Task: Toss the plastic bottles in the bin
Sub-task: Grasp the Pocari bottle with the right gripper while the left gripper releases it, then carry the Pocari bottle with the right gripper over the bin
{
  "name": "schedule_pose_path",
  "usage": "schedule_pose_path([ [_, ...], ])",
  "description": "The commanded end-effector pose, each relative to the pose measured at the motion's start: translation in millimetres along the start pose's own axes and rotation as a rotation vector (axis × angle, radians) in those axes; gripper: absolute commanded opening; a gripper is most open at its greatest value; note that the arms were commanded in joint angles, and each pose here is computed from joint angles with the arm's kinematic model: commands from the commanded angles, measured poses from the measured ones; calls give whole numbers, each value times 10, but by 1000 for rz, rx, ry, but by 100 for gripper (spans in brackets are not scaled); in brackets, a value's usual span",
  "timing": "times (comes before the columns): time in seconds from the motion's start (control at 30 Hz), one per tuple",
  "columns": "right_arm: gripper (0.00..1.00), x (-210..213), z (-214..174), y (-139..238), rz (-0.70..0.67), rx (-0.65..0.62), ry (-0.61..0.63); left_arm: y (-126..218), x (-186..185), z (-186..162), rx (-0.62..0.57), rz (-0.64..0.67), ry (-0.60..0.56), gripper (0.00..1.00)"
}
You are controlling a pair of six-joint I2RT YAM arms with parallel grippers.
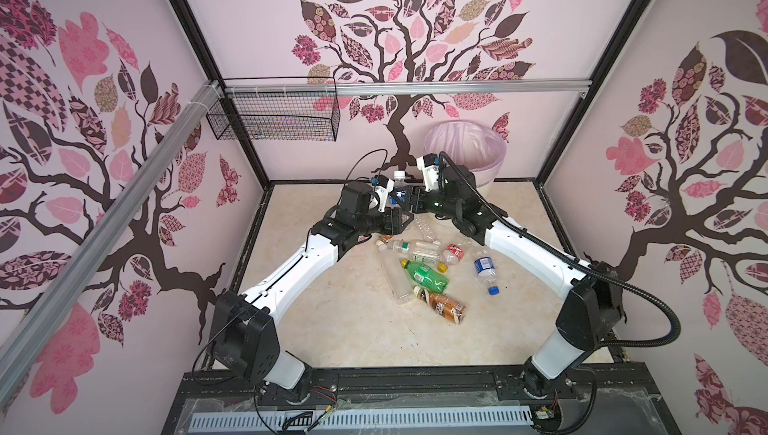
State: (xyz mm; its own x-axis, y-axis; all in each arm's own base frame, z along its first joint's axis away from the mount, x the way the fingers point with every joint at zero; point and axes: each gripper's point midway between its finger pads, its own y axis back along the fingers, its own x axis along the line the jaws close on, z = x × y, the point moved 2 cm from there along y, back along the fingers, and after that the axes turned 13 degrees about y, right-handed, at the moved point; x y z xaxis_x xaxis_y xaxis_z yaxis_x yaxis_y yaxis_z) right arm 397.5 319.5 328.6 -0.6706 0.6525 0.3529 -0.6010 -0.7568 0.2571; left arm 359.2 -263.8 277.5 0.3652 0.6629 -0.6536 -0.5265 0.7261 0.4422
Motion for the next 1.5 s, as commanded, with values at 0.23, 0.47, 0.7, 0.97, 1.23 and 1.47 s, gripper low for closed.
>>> schedule_pose_path([
  [0.23,57,-65,77,-58,-40,-7,27,5,-17,-17,-13,-4,-27,61],
  [0.47,55,-147,153,-28,-59,-18,33,7,3,-19,-14,8,-25,66],
  [0.7,54,-268,281,15,-84,-34,46,44,-17,-4,-24,7,-33,78],
  [0.97,53,-470,349,82,-144,-36,64,64,-32,4,-29,4,-38,98],
  [1.23,52,-567,833,292,-266,-84,178,132,-87,25,-44,-5,-64,98],
  [1.47,52,-487,1612,808,-412,-230,309,268,-329,165,-86,-29,-122,98],
])
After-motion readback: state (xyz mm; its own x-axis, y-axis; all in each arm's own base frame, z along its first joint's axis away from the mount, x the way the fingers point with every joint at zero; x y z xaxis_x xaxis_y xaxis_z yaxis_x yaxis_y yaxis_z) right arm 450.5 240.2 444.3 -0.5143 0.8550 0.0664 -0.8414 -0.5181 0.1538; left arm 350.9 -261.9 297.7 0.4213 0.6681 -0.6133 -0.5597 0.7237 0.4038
